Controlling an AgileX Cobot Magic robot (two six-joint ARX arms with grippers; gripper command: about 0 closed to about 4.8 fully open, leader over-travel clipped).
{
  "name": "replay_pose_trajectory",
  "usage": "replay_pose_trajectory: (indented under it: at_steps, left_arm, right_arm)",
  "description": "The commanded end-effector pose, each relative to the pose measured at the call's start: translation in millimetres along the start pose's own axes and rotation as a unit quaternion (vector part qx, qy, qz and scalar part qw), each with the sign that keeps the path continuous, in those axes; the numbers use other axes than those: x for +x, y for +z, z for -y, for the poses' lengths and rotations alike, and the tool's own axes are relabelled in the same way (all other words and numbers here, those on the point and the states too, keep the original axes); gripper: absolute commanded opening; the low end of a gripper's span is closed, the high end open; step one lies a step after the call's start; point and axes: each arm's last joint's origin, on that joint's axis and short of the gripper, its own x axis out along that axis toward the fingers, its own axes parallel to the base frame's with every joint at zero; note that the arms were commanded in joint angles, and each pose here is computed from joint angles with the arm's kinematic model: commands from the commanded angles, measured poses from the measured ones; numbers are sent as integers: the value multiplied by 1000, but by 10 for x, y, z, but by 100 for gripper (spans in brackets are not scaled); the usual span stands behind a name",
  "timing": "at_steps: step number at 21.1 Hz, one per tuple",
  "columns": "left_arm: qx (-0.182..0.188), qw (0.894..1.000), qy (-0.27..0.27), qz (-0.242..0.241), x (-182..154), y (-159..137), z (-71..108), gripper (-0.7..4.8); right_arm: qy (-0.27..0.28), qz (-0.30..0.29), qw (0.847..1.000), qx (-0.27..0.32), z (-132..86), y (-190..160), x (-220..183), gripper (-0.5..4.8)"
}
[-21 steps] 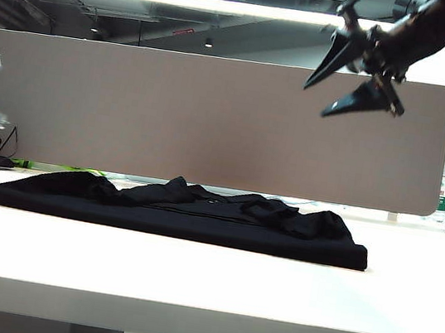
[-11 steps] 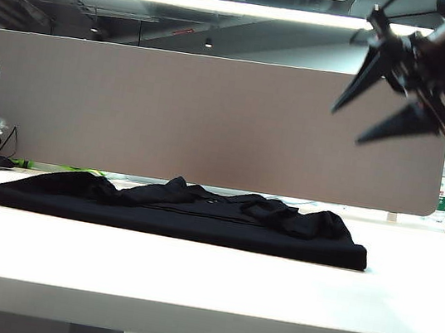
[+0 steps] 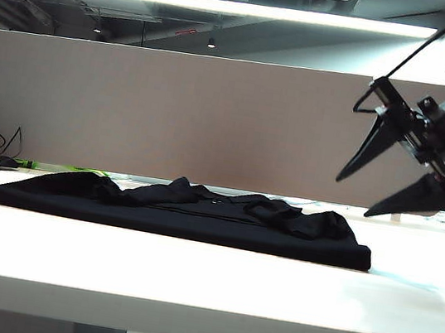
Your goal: Fold the bottom side of the T-shirt horizontally towards the center, about one-third of the way, then fold the sleeve back towards the center, creating a straight line along the edge of the T-shirt, and finally fold the bottom of the T-shirt up towards the top, creating a neat rectangle.
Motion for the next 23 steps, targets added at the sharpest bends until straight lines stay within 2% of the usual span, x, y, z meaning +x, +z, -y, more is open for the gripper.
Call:
replay_pose_trajectory:
  at_steps: [1,6,11,12,18,23]
  left_arm:
    - [2,1000,4,4,-26,-2,14,121]
    - [7,1000,0,7,-11,8,31,140]
    - [4,1000,0,7,-17,7,24,166]
    - [7,1000,1,10,-14,14,20,189]
    - [14,1000,2,16,5,24,19,189]
    - [25,1000,13,13,100,61,112,189]
  right_arm:
    - [11,28,999,13,27,-61,-4,270]
    - [46,64,994,74,169,-250,67,277]
    - [42,64,993,88,223,-306,92,279]
    - [36,64,993,90,232,-313,94,279]
    - [-9,77,992,103,283,-325,88,279]
    - [-54,83,989,114,323,-350,92,275]
